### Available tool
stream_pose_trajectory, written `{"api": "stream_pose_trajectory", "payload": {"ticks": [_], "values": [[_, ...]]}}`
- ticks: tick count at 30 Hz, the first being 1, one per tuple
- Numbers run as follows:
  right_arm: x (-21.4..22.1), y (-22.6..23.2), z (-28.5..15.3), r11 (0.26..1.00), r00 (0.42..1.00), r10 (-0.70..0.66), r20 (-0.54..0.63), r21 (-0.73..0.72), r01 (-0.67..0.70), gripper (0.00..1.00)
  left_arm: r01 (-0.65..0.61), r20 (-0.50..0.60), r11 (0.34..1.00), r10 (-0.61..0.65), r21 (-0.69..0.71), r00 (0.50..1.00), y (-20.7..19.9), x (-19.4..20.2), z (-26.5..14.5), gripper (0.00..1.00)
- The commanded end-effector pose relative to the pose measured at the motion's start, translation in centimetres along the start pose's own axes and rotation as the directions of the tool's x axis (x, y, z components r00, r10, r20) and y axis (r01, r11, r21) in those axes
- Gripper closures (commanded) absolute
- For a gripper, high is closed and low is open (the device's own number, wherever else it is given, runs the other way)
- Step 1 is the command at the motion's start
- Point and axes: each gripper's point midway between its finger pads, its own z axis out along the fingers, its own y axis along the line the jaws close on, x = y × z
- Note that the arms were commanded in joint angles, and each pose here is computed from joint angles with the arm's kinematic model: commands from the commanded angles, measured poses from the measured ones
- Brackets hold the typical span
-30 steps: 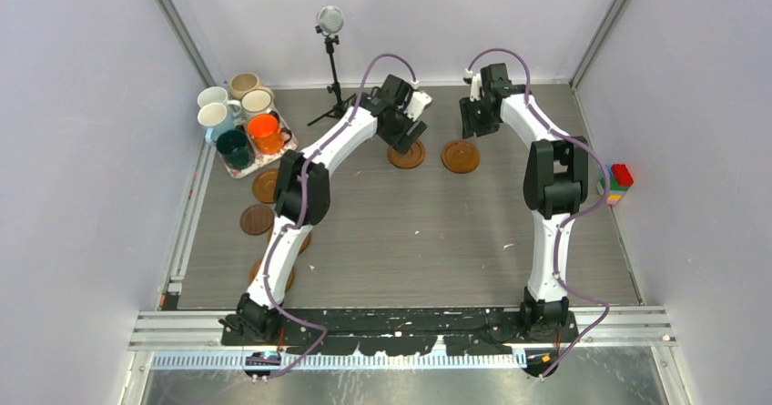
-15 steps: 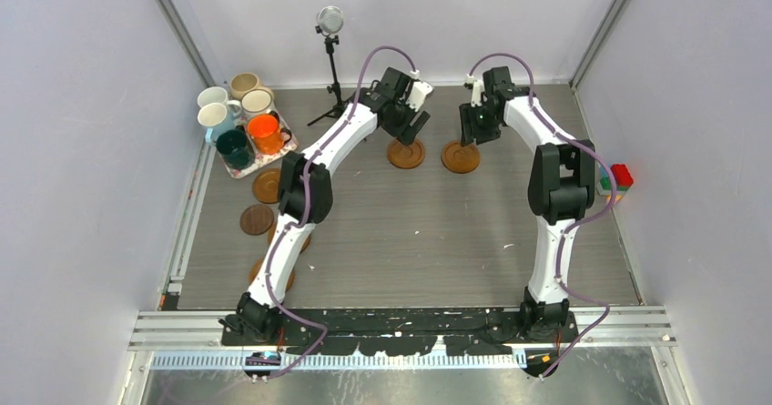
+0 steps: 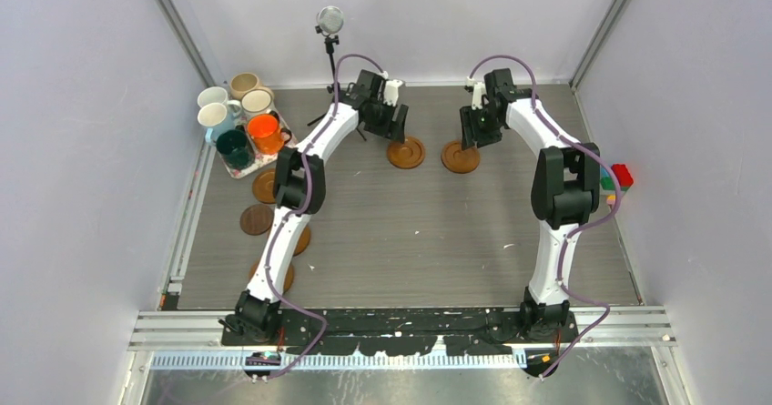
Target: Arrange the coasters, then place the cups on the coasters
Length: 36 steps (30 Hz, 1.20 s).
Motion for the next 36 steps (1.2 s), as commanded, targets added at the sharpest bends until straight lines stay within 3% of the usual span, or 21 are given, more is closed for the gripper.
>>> {"api": "stream_pose_trajectory", "payload": {"ticks": [1, 10, 19, 25, 30, 36], "values": [[-1.6, 0.5, -2.1, 1.000, 0.998, -0.024, 0.063, -0.002, 0.024, 0.49, 0.026, 0.109, 0.991, -0.040, 0.129, 0.993, -2.5, -3.6, -0.8, 0.31], [-1.3, 0.5, -2.1, 1.000, 0.998, -0.021, 0.052, -0.004, 0.021, 0.49, 0.042, 0.102, 0.985, -0.060, 0.168, 0.993, -2.7, -2.9, 0.7, 0.32], [-0.7, 0.4, -2.1, 1.000, 0.999, -0.027, 0.039, 0.002, 0.027, 0.49, 0.039, 0.057, 0.976, -0.052, 0.215, 0.997, -4.8, -1.3, 0.4, 0.46], [-0.6, 0.5, -2.1, 1.000, 0.999, -0.024, 0.037, -0.004, 0.024, 0.49, 0.044, 0.056, 0.979, -0.056, 0.199, 0.997, -4.8, -0.9, -0.3, 0.50], [-1.0, 0.7, -2.6, 1.000, 0.998, -0.022, 0.053, -0.013, 0.023, 0.49, 0.026, 0.084, 0.987, -0.039, 0.161, 0.996, -4.7, -2.7, -2.4, 0.39], [-2.5, 2.8, -4.8, 0.995, 0.993, -0.013, 0.115, -0.095, 0.024, 0.47, -0.072, 0.120, 0.996, 0.065, 0.059, 0.991, -5.1, -4.9, -10.5, 0.21]]}}
